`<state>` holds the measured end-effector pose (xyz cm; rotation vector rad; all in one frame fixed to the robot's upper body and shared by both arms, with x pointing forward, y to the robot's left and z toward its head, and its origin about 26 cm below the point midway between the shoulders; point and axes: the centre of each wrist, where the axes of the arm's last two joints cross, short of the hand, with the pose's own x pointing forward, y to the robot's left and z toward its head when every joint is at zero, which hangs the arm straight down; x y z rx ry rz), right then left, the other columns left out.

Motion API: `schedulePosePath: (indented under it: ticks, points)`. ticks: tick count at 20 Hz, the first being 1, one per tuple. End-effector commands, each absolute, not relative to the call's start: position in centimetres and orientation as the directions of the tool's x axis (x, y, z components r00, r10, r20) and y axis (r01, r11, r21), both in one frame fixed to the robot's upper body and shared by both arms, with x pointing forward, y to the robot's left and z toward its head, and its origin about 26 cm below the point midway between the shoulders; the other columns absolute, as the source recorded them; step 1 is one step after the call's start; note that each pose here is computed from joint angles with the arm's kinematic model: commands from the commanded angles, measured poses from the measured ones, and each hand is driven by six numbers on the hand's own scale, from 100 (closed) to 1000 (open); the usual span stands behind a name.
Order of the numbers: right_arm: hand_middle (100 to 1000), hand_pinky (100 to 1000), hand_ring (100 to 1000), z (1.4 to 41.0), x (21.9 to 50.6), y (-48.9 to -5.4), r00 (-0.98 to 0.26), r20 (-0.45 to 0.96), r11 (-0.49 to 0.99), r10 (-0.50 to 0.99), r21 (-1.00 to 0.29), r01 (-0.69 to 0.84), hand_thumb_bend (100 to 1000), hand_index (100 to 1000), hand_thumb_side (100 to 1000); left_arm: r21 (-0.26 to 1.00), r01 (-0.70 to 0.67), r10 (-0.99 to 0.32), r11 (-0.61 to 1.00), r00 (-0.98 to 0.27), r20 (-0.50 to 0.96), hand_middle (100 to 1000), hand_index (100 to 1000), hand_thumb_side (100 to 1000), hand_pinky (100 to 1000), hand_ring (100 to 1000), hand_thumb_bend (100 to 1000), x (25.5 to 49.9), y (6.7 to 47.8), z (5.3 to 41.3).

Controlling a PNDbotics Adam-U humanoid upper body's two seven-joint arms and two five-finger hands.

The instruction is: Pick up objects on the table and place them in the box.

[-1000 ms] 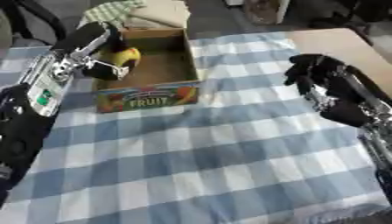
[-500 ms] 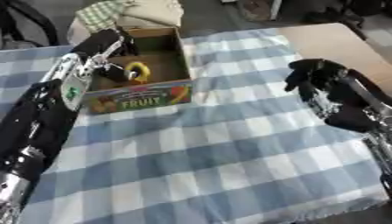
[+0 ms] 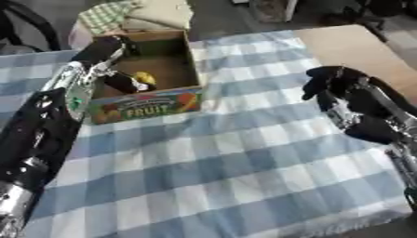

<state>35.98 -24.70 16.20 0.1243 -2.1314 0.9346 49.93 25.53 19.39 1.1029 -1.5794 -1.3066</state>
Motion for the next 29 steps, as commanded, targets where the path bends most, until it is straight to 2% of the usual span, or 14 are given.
schedulePosePath:
  ticks: [1,5,8,9,12,15,18,23,25,26,29]
  points:
    - [638,776,644,17.1,36.0,-24.9,-0.704,0.677,0.716,0.215,-0.599,-0.358,100,841,460,0.971,-0.218,-0.95,0.094,-0.312,0.022,776,793,570,804,770,878,49.8,25.7,22.2]
    - [637,776,645,17.0,36.0,-25.0,-0.703,0.677,0.717,0.218,-0.599,-0.355,100,842,459,0.957,-0.256,-0.944,0.137,-0.325,0.048,769,776,564,822,770,828,49.3,25.6,23.8]
    - [637,776,644,17.0,36.0,-25.3,-0.7,0.678,0.722,0.224,-0.598,-0.348,100,841,458,0.922,-0.306,-0.922,0.237,-0.369,0.115,756,765,542,828,760,774,48.3,25.7,25.4]
    - [636,776,644,16.9,36.0,-25.3,-0.699,0.678,0.724,0.226,-0.597,-0.345,100,841,459,0.908,-0.315,-0.91,0.275,-0.389,0.14,740,758,525,827,748,736,47.8,25.9,26.0]
    - [636,776,644,16.8,36.0,-25.7,-0.693,0.681,0.732,0.235,-0.594,-0.335,100,841,460,0.864,-0.329,-0.871,0.381,-0.441,0.217,716,746,502,822,728,701,45.8,26.9,27.4]
    - [635,776,644,16.7,35.9,-26.1,-0.688,0.684,0.74,0.244,-0.59,-0.324,100,842,461,0.785,-0.322,-0.799,0.529,-0.5,0.333,651,716,450,799,675,653,43.3,28.2,27.8]
    - [635,776,643,16.6,35.8,-26.4,-0.685,0.685,0.745,0.249,-0.587,-0.316,100,842,460,0.678,-0.312,-0.711,0.666,-0.542,0.449,620,708,416,789,646,596,40.4,29.6,27.0]
    - [635,776,642,16.6,35.8,-26.7,-0.682,0.686,0.753,0.254,-0.583,-0.305,100,842,465,0.534,-0.26,-0.577,0.804,-0.554,0.599,591,696,371,788,618,468,36.2,31.4,24.1]
    - [635,776,642,16.6,35.7,-26.7,-0.68,0.688,0.757,0.254,-0.579,-0.303,100,842,466,0.484,-0.271,-0.548,0.832,-0.538,0.641,585,692,367,783,612,451,35.0,32.2,22.9]
    - [635,776,642,16.6,35.7,-26.8,-0.679,0.688,0.757,0.256,-0.579,-0.302,100,842,465,0.459,-0.278,-0.533,0.844,-0.524,0.664,573,686,361,778,600,398,34.5,32.6,22.2]
    - [634,776,641,16.4,35.7,-27.0,-0.672,0.692,0.761,0.262,-0.577,-0.297,100,842,471,0.406,-0.289,-0.499,0.867,-0.495,0.712,571,687,360,779,598,356,33.4,33.2,20.6]
